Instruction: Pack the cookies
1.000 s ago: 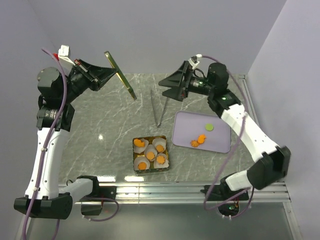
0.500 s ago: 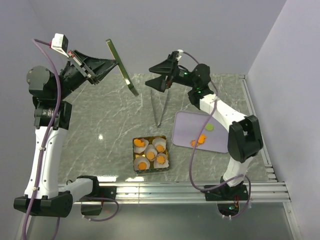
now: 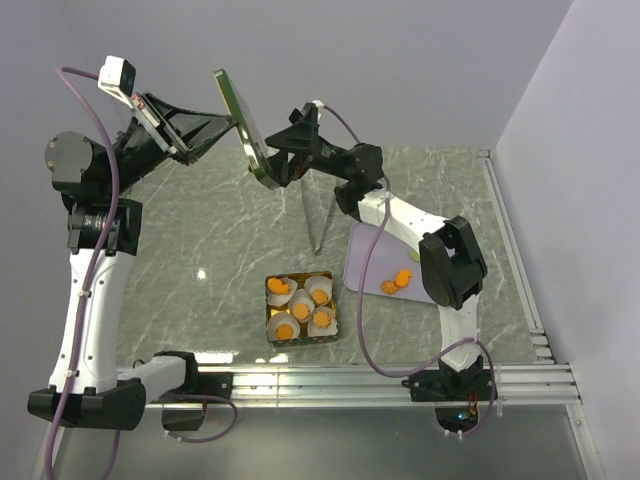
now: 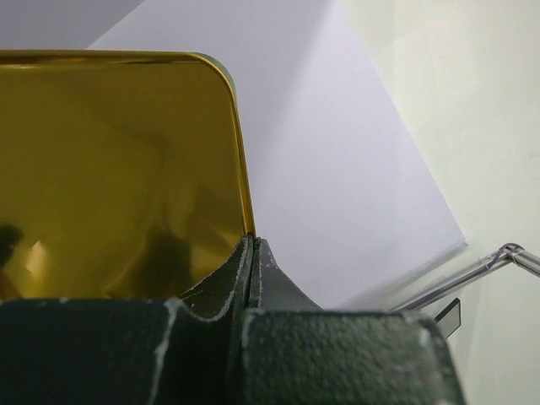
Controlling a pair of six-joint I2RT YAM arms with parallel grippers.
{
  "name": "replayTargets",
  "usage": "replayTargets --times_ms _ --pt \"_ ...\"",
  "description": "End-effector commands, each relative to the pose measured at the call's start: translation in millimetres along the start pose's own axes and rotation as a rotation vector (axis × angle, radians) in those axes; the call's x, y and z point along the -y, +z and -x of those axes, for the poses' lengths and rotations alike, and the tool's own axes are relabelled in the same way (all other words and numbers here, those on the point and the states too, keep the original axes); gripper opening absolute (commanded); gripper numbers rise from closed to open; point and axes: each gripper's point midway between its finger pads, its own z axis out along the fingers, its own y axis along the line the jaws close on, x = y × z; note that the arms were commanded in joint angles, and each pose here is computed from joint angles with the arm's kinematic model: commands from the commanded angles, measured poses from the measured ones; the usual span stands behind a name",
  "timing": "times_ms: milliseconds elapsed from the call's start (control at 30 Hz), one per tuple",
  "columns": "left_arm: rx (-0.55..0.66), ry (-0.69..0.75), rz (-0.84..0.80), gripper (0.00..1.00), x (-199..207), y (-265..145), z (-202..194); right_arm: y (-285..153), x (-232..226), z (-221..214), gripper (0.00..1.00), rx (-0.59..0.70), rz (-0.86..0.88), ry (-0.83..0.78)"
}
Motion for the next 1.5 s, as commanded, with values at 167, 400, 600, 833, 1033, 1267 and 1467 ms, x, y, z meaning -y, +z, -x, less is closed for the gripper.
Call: replayTargets --times_ms 167,400,600,833,1033,1267,1467 --pt "-0.006 0.077 -0.069 0.0 20.5 -4.2 -3.3 0.1 -78.5 -27.0 0.98 -0.078 0.307 0.001" --pt "-0.005 0.071 -0.065 0.0 14.0 -2.9 -2.5 -9.3 -93.8 -33.4 0.77 -0.083 0.386 0.012" --pt "-0.003 0.066 -0.037 0.0 1.9 -3.0 -3.5 -10.8 -98.7 -42.9 0.42 -0.084 0.363 -0.001" --pt "-0.002 0.05 0.046 0.05 -26.4 -8.7 -10.6 -24.0 -115.0 -45.2 0.24 -0.054 0.401 0.015" --pt "0.006 0.015 0.196 0.26 -76.2 -24.2 -26.8 -30.3 -128.6 -49.8 0.0 -0.038 0.356 -0.011" --pt "-0.019 0.019 0.309 0.36 -123.3 -40.0 -45.1 -40.6 -112.3 -60.4 0.0 0.0 0.156 -0.067" --pt "-0.044 -0.004 0.407 0.45 -163.9 -56.6 -64.3 -62.1 -78.1 -67.9 0.0 0.088 -0.065 -0.107"
